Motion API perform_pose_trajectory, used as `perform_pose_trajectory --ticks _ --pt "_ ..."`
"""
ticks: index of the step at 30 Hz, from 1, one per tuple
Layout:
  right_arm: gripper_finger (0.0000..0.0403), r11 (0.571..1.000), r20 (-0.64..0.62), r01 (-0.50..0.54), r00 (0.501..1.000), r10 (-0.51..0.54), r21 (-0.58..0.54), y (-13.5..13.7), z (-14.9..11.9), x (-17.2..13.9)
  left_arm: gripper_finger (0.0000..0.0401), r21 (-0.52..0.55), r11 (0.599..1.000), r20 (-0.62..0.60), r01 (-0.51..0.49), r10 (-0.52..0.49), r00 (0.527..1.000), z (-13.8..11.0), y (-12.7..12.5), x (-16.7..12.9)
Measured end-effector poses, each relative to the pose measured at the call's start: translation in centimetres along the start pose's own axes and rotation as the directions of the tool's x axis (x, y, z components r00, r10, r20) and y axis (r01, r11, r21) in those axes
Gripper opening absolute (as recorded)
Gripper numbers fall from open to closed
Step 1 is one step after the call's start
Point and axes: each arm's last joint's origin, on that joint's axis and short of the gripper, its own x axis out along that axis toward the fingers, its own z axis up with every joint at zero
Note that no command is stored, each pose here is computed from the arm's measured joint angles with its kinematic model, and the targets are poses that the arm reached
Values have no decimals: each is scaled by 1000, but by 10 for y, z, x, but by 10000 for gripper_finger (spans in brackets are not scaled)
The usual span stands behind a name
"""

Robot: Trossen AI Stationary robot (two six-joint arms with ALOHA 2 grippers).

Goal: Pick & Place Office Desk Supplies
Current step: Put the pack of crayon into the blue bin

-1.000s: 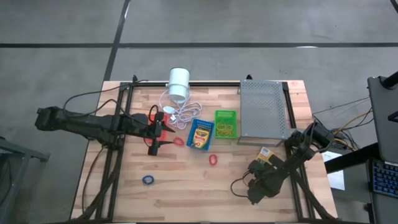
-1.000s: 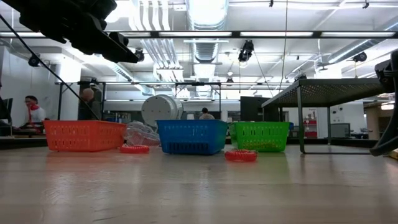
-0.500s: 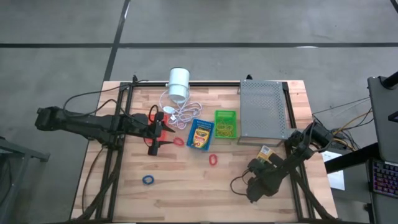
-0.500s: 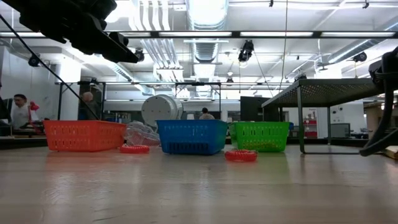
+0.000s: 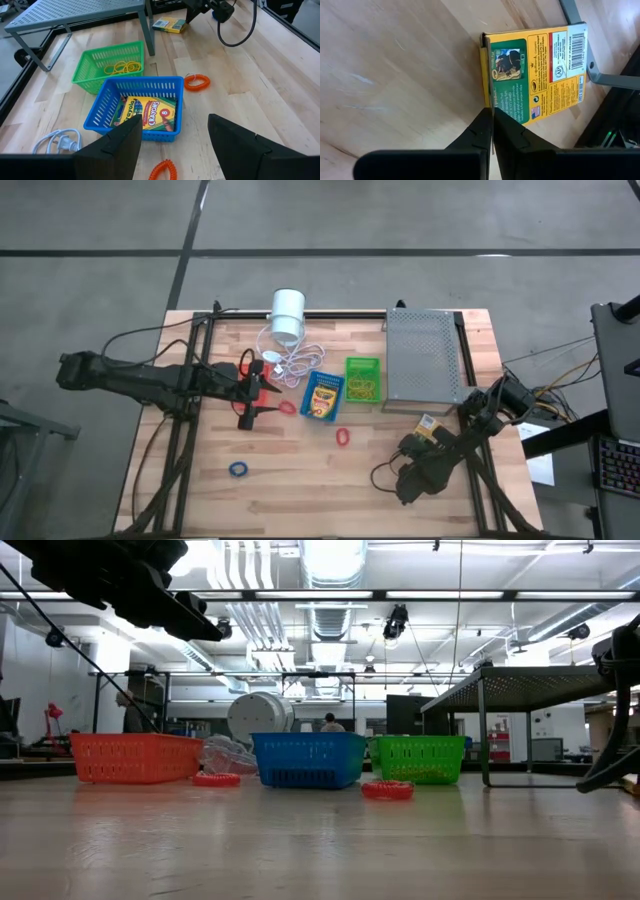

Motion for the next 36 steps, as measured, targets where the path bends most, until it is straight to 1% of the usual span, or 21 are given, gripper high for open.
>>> perform_pose_trajectory --ticks 6,12,18,25,28,31,36 --pt "8 1000 1 -4 1000 4 3 0 0 0 230 0 1000 0 0 0 1000 0 0 0" --pt "8 999 9 -35 999 35 8 4 1 -8 230 0 1000 0 0 0 1000 0 0 0" --pt "8 993 18 -93 996 92 72 11 4 -23 230 0 1000 0 0 0 1000 0 0 0" --pt "8 977 45 -188 982 184 102 20 8 -49 230 0 1000 0 0 0 1000 0 0 0" --pt "8 963 88 -239 969 229 124 24 11 -62 230 0 1000 0 0 0 1000 0 0 0" --pt "8 941 172 -297 947 270 161 26 17 -77 230 0 1000 0 0 0 1000 0 0 0" --pt "8 914 285 -377 902 324 154 29 25 -99 230 0 1000 0 1 -1 1000 0 0 0"
